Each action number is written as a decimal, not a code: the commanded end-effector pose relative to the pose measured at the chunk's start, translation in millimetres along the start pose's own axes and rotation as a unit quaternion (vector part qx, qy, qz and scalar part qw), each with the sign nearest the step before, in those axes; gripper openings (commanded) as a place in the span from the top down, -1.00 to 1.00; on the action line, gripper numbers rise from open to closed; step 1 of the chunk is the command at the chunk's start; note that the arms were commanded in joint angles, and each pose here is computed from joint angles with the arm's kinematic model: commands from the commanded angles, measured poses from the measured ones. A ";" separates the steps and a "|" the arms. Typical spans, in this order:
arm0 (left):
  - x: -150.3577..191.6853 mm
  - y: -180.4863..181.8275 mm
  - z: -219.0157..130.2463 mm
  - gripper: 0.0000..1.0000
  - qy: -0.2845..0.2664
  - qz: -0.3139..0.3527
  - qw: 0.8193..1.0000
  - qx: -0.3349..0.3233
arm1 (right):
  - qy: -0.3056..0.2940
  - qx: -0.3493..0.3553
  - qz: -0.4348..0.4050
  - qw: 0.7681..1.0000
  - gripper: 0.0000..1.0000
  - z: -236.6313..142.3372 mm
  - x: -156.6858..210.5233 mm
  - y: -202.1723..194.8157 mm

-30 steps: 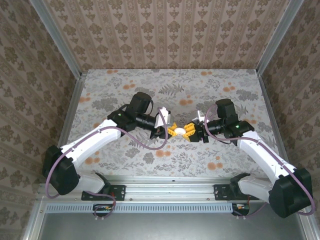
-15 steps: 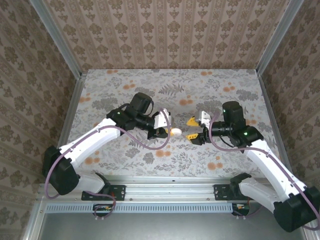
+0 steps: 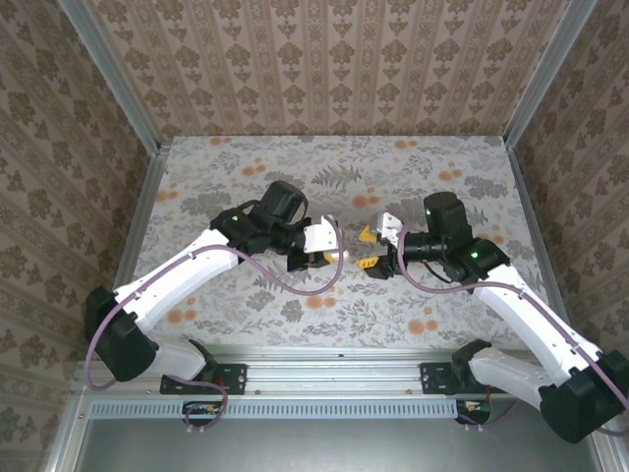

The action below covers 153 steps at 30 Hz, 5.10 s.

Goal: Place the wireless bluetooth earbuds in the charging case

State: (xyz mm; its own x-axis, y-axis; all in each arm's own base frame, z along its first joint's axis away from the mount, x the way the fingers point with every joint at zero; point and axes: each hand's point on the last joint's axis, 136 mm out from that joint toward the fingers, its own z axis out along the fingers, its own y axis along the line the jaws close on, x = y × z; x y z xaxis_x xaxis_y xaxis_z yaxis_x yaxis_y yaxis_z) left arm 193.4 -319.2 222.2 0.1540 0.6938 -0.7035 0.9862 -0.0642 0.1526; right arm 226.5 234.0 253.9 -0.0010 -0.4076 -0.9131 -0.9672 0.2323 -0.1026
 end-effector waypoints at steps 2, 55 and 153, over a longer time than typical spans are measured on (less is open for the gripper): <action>-1.8 -2.6 -0.1 0.90 0.008 0.011 1.000 0.005 | -0.006 -0.020 -0.022 1.000 -0.18 9.4 -8.6 0.9; -32.8 11.5 -54.5 -0.19 -0.281 -0.011 0.959 -0.041 | -0.210 -0.068 -0.030 0.975 0.58 10.9 -59.4 -8.2; -46.9 -6.9 -52.5 0.83 -0.272 0.019 0.962 0.016 | -0.198 -0.014 0.014 0.980 0.08 18.1 -86.9 -53.5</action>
State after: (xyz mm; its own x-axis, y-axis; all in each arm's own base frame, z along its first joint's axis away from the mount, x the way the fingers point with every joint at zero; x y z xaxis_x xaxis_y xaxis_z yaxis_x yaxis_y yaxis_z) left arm 190.4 -313.4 274.3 0.1259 0.2553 -0.9586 0.9917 -0.0591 0.1145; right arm 261.8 277.5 318.7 0.0540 -0.0414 -0.9977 -0.9900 0.1283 -0.0589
